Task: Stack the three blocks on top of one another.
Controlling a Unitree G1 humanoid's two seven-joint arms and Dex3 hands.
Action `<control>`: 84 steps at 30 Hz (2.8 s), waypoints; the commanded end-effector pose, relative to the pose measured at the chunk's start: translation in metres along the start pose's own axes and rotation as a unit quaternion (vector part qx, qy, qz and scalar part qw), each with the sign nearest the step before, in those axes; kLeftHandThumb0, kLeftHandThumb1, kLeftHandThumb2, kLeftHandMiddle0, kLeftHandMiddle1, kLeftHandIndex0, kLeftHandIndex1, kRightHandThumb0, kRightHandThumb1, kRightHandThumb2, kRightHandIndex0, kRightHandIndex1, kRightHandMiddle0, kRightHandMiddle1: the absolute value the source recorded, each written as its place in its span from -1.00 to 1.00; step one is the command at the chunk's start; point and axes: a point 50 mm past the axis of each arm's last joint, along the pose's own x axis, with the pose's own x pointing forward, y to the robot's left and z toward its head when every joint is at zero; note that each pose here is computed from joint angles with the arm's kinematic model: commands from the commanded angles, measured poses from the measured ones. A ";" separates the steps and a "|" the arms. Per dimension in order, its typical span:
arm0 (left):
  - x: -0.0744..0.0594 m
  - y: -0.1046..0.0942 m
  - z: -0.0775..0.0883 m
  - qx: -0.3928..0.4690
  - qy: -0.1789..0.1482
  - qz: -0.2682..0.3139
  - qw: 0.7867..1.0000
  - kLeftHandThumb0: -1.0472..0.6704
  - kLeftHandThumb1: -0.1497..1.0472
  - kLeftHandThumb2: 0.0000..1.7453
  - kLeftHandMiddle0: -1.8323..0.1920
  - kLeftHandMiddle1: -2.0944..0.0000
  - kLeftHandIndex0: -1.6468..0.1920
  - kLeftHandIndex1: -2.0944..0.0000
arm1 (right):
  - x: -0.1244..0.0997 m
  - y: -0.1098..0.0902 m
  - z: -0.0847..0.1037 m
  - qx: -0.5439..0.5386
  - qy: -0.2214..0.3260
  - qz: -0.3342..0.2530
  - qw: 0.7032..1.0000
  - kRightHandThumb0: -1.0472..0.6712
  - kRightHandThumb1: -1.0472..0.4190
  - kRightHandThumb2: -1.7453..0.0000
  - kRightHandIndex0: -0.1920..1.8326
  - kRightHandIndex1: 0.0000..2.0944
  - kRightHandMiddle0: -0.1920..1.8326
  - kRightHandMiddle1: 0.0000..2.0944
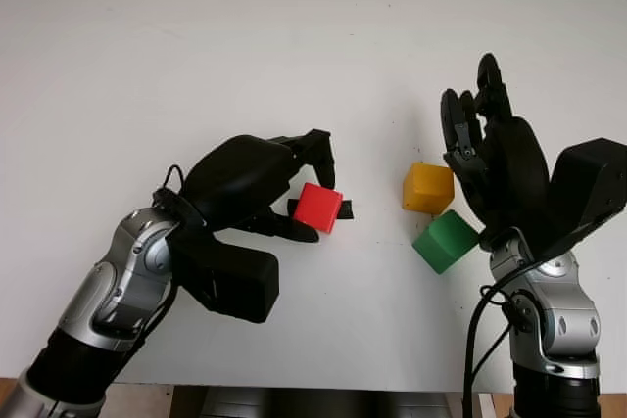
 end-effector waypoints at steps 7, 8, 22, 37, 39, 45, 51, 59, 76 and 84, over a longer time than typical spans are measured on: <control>0.005 0.003 0.004 0.000 0.000 0.007 1.000 -0.20 1.00 -0.82 0.51 0.96 0.69 -0.97 | -0.003 0.000 0.002 0.004 -0.008 -0.004 1.000 -0.41 -1.00 0.48 -1.00 -1.00 -1.00 -1.00; 0.005 0.003 0.004 0.000 0.000 0.006 1.000 -0.20 1.00 -0.82 0.52 0.96 0.69 -0.97 | -0.003 0.000 0.002 0.005 -0.008 -0.004 1.000 -0.41 -1.00 0.48 -1.00 -1.00 -1.00 -1.00; 0.008 -0.001 0.003 0.012 0.007 0.012 1.000 -0.21 1.00 -0.83 0.49 0.95 0.62 -0.92 | -0.004 -0.001 0.001 0.004 -0.006 -0.001 1.000 -0.42 -1.00 0.47 -1.00 -1.00 -1.00 -1.00; 0.007 -0.005 0.001 0.044 0.013 0.011 0.999 -0.36 1.00 -0.81 0.62 0.97 0.81 -0.41 | -0.004 -0.001 0.000 0.006 -0.007 -0.001 1.000 -0.41 -1.00 0.47 -1.00 -1.00 -1.00 -1.00; 0.008 -0.006 0.001 0.050 0.014 0.009 0.999 -0.37 1.00 -0.80 0.65 0.97 0.84 -0.21 | -0.004 -0.002 0.000 0.006 -0.006 -0.002 1.000 -0.41 -1.00 0.47 -1.00 -1.00 -1.00 -1.00; 0.007 -0.005 0.002 0.061 0.015 0.006 0.998 -0.38 1.00 -0.79 0.70 0.96 0.90 0.11 | -0.004 -0.001 -0.001 0.004 -0.006 -0.004 1.000 -0.42 -1.00 0.47 -1.00 -1.00 -1.00 -1.00; 0.007 -0.006 0.002 0.053 0.016 0.006 0.998 -0.42 1.00 -0.83 0.75 0.96 0.87 0.38 | -0.004 -0.001 -0.001 0.006 -0.007 -0.005 1.000 -0.42 -1.00 0.47 -1.00 -1.00 -1.00 -1.00; 0.005 -0.001 0.000 0.005 0.012 -0.020 1.000 -0.81 1.00 -0.81 0.98 0.99 0.97 0.96 | -0.005 -0.003 -0.001 0.005 -0.009 -0.005 1.000 -0.41 -1.00 0.47 -1.00 -1.00 -1.00 -1.00; -0.012 0.028 -0.048 -0.331 0.023 0.203 0.921 -0.76 1.00 -0.29 0.99 1.00 0.99 1.00 | -0.007 -0.021 0.027 -0.007 -0.052 -0.021 0.998 -0.37 -1.00 0.48 -1.00 -1.00 -1.00 -1.00; -0.004 0.009 -0.081 -0.505 0.045 0.257 0.823 -0.75 1.00 -0.36 0.95 0.95 0.95 0.96 | -0.006 -0.042 0.052 -0.093 -0.070 0.015 0.993 -0.39 -1.00 0.52 -1.00 -1.00 -1.00 -1.00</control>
